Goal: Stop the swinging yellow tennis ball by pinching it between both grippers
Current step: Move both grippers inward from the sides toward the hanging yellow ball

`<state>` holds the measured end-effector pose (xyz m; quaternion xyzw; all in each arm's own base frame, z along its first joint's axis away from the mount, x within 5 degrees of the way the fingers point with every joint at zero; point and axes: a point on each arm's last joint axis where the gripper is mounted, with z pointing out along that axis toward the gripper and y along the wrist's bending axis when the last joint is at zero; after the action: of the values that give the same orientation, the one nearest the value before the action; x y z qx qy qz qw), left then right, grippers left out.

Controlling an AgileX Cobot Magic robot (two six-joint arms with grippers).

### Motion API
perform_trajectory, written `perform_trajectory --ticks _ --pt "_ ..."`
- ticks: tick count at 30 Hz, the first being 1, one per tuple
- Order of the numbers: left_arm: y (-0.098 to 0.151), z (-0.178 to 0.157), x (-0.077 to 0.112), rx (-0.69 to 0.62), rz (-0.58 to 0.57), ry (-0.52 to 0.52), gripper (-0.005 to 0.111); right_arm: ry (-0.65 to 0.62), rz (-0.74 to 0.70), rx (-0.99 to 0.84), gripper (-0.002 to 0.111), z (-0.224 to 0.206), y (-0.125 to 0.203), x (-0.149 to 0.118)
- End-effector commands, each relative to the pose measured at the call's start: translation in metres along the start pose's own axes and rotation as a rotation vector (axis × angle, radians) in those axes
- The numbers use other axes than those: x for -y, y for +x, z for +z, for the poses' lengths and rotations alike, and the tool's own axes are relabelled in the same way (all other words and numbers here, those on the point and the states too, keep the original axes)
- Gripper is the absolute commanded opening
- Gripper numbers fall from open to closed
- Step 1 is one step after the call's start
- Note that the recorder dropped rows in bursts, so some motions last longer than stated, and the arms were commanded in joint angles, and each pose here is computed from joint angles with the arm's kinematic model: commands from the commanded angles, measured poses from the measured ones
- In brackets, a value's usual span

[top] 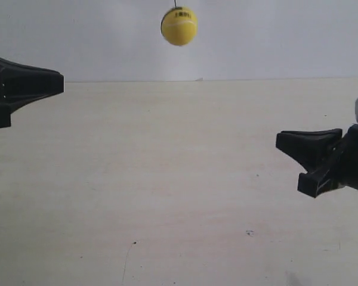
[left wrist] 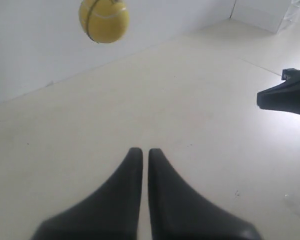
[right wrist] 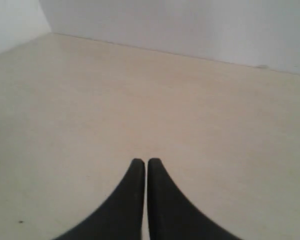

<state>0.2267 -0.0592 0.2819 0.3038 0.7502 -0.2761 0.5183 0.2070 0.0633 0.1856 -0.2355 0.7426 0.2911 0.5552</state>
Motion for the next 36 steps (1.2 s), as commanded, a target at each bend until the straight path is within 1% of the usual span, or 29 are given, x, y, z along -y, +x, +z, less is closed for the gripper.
perform_trajectory --ticks 1,6,8,11,14,17,20,25,28,33,36 --pt "0.011 0.013 -0.011 -0.028 0.028 0.021 0.005 -0.171 0.011 0.048 0.000 0.006 0.007 -0.009" --pt "0.015 0.025 -0.025 0.041 0.022 -0.018 0.005 -0.207 0.042 0.032 0.000 0.012 0.016 -0.010" --pt "0.018 0.029 -0.029 0.038 0.037 -0.021 0.005 -0.232 0.017 0.031 0.000 0.016 0.017 -0.017" --pt "0.024 0.034 -0.034 0.027 0.014 -0.022 0.005 -0.286 -0.019 0.042 0.000 0.026 0.015 -0.031" --pt "0.029 0.038 -0.035 0.023 0.012 0.000 0.005 -0.298 -0.069 -0.023 0.000 0.041 0.014 -0.040" --pt "0.033 0.042 -0.036 0.025 -0.003 0.029 0.005 -0.255 -0.126 -0.081 0.000 0.055 0.013 -0.047" --pt "0.036 0.046 -0.036 0.035 -0.011 0.074 0.005 -0.242 -0.174 -0.076 0.000 0.063 0.008 -0.051" --pt "0.043 0.053 -0.036 0.036 -0.034 0.128 0.005 -0.224 -0.204 -0.043 0.000 0.071 -0.004 -0.048" --pt "0.046 0.059 -0.032 0.031 -0.023 0.171 0.005 -0.215 -0.220 -0.029 0.000 0.077 -0.010 -0.046" --pt "0.047 0.075 -0.017 -0.031 0.057 0.285 0.005 -0.211 -0.250 -0.026 0.000 0.092 -0.015 -0.039" --pt "0.047 0.079 -0.011 -0.039 0.087 0.303 0.005 -0.216 -0.258 -0.036 0.000 0.098 -0.011 -0.037"
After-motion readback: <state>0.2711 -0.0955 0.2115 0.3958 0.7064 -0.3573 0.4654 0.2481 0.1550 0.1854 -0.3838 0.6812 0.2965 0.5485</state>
